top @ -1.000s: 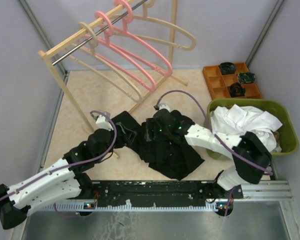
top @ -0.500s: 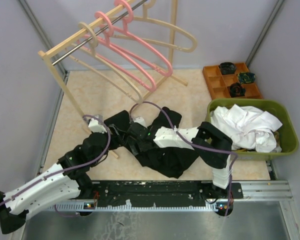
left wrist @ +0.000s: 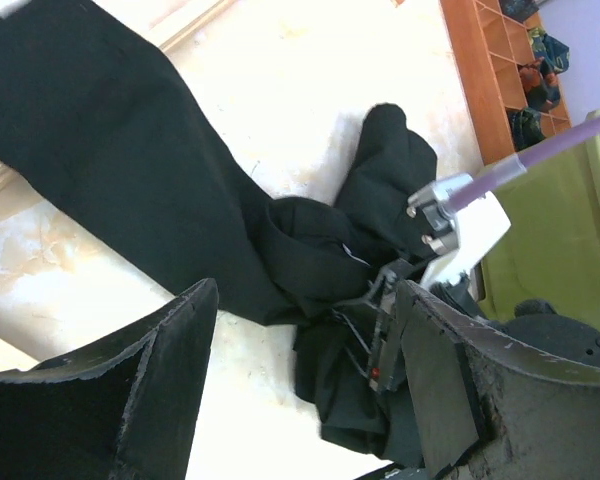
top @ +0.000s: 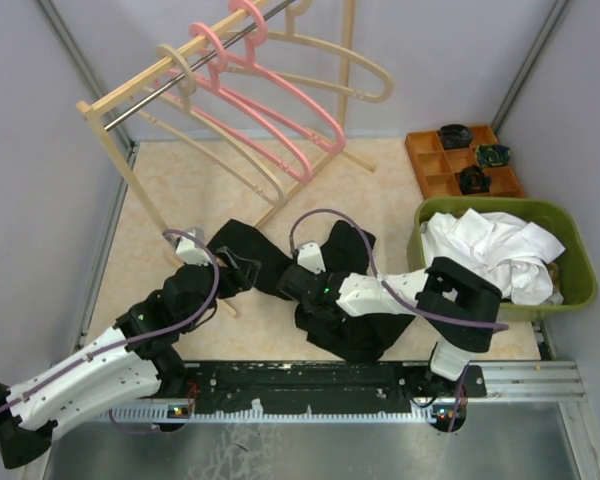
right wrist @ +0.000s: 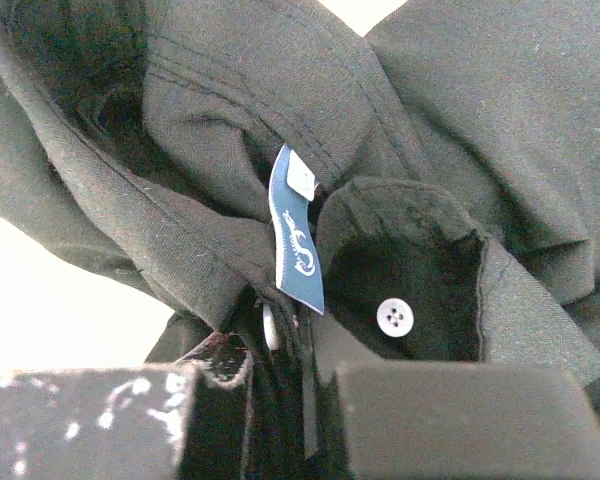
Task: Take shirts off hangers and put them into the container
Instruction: Pick up the shirt from the center of the board, then place the shirt in the bin.
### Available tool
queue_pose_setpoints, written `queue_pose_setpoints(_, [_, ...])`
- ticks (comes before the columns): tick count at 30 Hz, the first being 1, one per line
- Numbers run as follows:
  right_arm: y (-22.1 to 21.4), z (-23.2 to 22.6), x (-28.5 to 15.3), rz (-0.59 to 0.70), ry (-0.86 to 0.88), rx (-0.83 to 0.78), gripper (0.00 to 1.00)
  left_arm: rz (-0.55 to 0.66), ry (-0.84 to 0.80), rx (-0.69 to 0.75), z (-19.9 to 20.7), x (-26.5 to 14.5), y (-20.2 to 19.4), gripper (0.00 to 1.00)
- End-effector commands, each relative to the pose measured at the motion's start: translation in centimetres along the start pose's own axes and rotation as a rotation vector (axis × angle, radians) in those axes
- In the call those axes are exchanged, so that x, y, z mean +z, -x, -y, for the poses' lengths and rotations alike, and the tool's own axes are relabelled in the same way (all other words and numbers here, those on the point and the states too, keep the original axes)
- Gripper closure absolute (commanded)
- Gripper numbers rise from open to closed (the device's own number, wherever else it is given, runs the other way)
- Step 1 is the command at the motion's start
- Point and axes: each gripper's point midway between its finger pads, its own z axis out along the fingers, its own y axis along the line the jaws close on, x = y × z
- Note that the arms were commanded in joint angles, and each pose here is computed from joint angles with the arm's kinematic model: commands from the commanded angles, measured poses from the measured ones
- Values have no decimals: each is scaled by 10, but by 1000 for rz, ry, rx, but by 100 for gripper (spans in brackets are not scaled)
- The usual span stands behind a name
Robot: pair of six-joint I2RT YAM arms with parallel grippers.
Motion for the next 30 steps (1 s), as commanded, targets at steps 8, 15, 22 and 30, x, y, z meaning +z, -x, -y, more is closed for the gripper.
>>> queue_pose_setpoints(8, [65, 81, -122, 322, 19, 297, 100, 14, -43, -18, 13, -3, 7, 22])
queue_pose_setpoints(15, [115, 178, -238, 662, -10, 547, 100, 0, -53, -19, 15, 1, 2, 22])
queue_pose_setpoints(22, [127, 280, -316, 825, -386, 449, 100, -21, -78, -17, 21, 5, -4, 22])
queue_pose_setpoints(30, [167, 297, -355, 723, -750, 85, 100, -53, -96, -11, 28, 9, -9, 22])
